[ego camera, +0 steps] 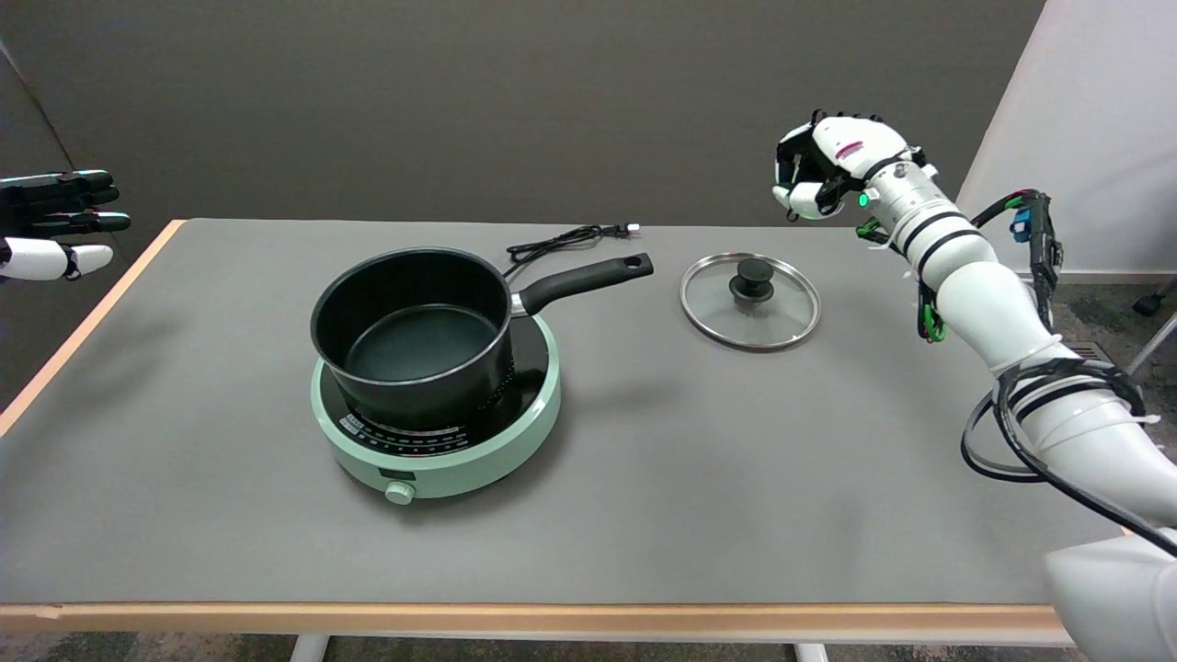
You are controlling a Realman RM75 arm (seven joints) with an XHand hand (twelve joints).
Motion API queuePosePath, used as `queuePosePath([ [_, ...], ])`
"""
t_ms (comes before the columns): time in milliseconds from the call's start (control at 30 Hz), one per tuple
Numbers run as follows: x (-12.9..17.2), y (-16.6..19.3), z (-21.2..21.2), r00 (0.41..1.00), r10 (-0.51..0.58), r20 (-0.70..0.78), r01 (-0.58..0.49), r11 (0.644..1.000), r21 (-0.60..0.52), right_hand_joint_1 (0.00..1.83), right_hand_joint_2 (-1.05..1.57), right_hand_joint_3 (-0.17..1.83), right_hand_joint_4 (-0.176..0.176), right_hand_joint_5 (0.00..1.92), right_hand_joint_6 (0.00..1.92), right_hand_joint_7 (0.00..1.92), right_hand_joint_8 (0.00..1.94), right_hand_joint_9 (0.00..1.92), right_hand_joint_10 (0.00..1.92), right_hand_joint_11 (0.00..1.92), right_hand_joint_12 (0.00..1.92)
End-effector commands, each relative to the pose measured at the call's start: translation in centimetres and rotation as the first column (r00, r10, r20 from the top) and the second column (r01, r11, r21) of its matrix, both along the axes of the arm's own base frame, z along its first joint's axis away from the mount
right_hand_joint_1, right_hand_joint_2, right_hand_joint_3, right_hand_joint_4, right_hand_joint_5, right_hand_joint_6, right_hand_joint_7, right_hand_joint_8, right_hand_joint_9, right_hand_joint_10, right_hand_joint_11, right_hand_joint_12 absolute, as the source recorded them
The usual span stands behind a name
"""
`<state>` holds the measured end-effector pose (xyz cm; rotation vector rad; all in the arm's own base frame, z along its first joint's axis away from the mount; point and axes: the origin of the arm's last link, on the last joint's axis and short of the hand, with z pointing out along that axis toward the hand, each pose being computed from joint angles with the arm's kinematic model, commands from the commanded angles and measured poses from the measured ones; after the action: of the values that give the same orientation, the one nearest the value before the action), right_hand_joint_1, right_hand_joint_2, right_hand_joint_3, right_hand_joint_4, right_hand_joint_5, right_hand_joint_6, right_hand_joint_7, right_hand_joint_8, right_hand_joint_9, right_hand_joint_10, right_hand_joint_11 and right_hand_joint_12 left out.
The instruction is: Pick up the pot lid.
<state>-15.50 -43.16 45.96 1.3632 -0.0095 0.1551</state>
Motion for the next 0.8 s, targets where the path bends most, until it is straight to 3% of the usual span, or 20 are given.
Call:
queuePosePath([
  [33,2.1,0.7,0.6,0.992,0.116,-0.042,-0.118,0.991,-0.061,0.77,0.74,0.76,0.104,0.76,0.76,0.95,0.49,0.87,0.83,0.62,1.39],
  [167,2.7,0.7,0.3,0.988,0.119,-0.097,-0.124,0.991,-0.054,0.79,0.71,0.80,0.083,0.73,0.59,0.88,0.37,0.83,0.76,0.60,1.35],
  [200,2.8,0.7,0.1,0.987,0.118,-0.106,-0.124,0.991,-0.051,0.77,0.66,0.92,0.080,0.68,0.51,0.80,0.31,0.78,0.70,0.54,1.29],
  [267,2.8,0.7,0.1,0.987,0.119,-0.111,-0.125,0.991,-0.051,0.81,0.62,0.90,0.086,0.63,0.33,0.69,0.24,0.67,0.50,0.44,1.09],
  [367,2.5,1.1,0.4,0.985,0.132,-0.111,-0.140,0.988,-0.071,0.75,0.51,0.93,0.068,0.47,0.20,0.54,0.18,0.49,0.38,0.25,0.68],
  [400,2.5,1.2,0.6,0.984,0.145,-0.109,-0.154,0.985,-0.083,0.72,0.48,0.93,0.064,0.43,0.18,0.49,0.17,0.44,0.36,0.21,0.63],
  [567,2.6,1.9,1.3,0.976,0.208,-0.062,-0.215,0.969,-0.124,0.71,0.47,0.93,0.061,0.41,0.17,0.48,0.17,0.44,0.35,0.19,0.61],
  [800,0.3,0.7,1.0,0.995,0.083,-0.047,-0.086,0.994,-0.068,0.75,0.51,0.92,0.061,0.46,0.20,0.54,0.19,0.54,0.34,0.27,0.65],
])
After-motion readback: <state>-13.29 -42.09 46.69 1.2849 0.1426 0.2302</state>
